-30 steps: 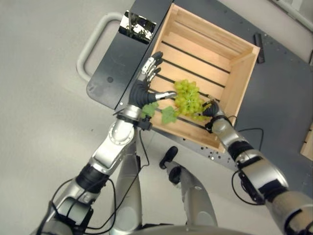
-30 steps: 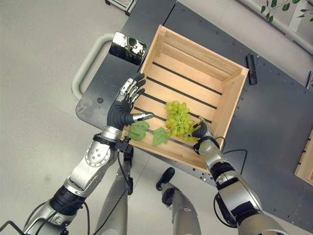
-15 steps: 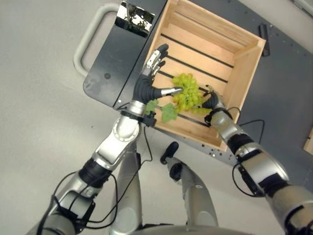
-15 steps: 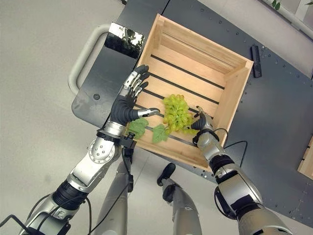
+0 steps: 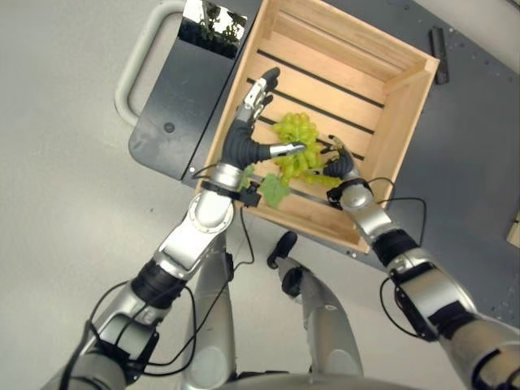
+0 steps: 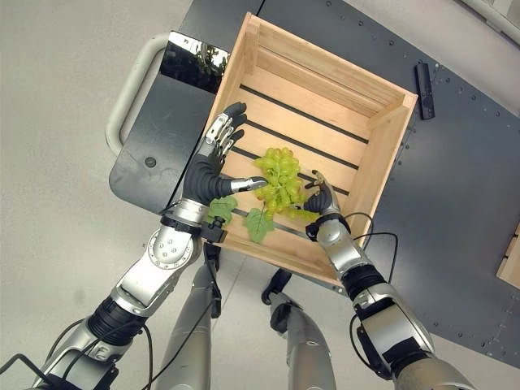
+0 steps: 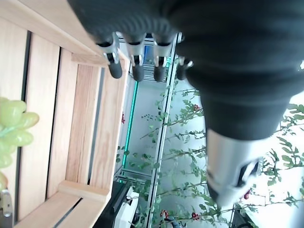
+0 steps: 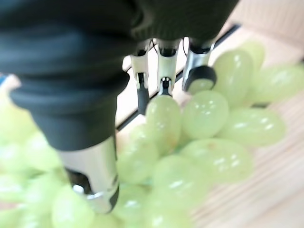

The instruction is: Pick up the fruits from the basket on one side to the basket on the other side

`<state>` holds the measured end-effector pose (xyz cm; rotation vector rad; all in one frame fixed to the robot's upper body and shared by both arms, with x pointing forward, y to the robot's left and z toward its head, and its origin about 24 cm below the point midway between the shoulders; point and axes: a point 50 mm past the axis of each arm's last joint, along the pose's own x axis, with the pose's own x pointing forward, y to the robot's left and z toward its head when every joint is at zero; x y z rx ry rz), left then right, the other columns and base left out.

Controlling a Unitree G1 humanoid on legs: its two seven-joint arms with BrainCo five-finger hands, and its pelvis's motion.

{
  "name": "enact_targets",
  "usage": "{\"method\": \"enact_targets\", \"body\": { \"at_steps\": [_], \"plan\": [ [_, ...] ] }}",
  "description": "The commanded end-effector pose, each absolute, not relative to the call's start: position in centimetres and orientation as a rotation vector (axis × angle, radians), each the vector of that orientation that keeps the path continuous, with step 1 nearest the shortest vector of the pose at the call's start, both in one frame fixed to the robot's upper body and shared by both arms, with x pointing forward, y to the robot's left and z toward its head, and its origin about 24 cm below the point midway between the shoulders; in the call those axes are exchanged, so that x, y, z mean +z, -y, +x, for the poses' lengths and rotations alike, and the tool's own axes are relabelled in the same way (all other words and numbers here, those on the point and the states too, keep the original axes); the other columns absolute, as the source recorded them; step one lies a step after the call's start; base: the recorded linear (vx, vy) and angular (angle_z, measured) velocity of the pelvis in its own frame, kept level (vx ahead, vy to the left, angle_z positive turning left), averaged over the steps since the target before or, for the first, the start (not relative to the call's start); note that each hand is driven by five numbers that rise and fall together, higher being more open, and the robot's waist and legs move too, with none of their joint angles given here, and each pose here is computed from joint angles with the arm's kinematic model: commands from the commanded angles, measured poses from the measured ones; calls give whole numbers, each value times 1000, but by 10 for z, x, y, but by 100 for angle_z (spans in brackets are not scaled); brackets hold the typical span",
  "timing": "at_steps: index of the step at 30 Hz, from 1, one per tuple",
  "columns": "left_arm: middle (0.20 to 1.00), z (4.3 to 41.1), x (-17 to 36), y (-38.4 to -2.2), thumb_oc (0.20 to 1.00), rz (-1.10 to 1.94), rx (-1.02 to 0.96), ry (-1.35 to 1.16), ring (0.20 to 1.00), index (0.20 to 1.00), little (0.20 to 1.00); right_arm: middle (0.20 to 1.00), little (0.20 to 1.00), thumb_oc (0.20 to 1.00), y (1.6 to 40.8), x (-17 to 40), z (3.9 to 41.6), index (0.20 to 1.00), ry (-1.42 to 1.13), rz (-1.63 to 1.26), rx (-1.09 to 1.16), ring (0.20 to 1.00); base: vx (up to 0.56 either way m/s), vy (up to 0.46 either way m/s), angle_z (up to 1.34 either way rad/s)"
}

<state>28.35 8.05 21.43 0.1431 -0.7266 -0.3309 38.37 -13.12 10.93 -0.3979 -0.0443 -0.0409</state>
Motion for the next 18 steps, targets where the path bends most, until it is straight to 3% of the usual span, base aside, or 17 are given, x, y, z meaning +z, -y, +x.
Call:
{"method": "enact_targets", "body": {
  "at_steps": [1,13,18],
  "plan": [
    [1000,267,237,-75,1000,118,-350,862,1000,1000,1000,1000,1000,1000,79,126,377,1000,131,-229,143,1000,0,0,0],
    [1000,267,237,-76,1000,131,-345,856,1000,1000,1000,1000,1000,1000,57,126,368,1000,102,-56,234,1000,0,0,0],
    [1000,267,238,-75,1000,135,-351,859,1000,1000,1000,1000,1000,1000,55,125,371,1000,87,-140,242,1000,0,0,0]
  ]
}}
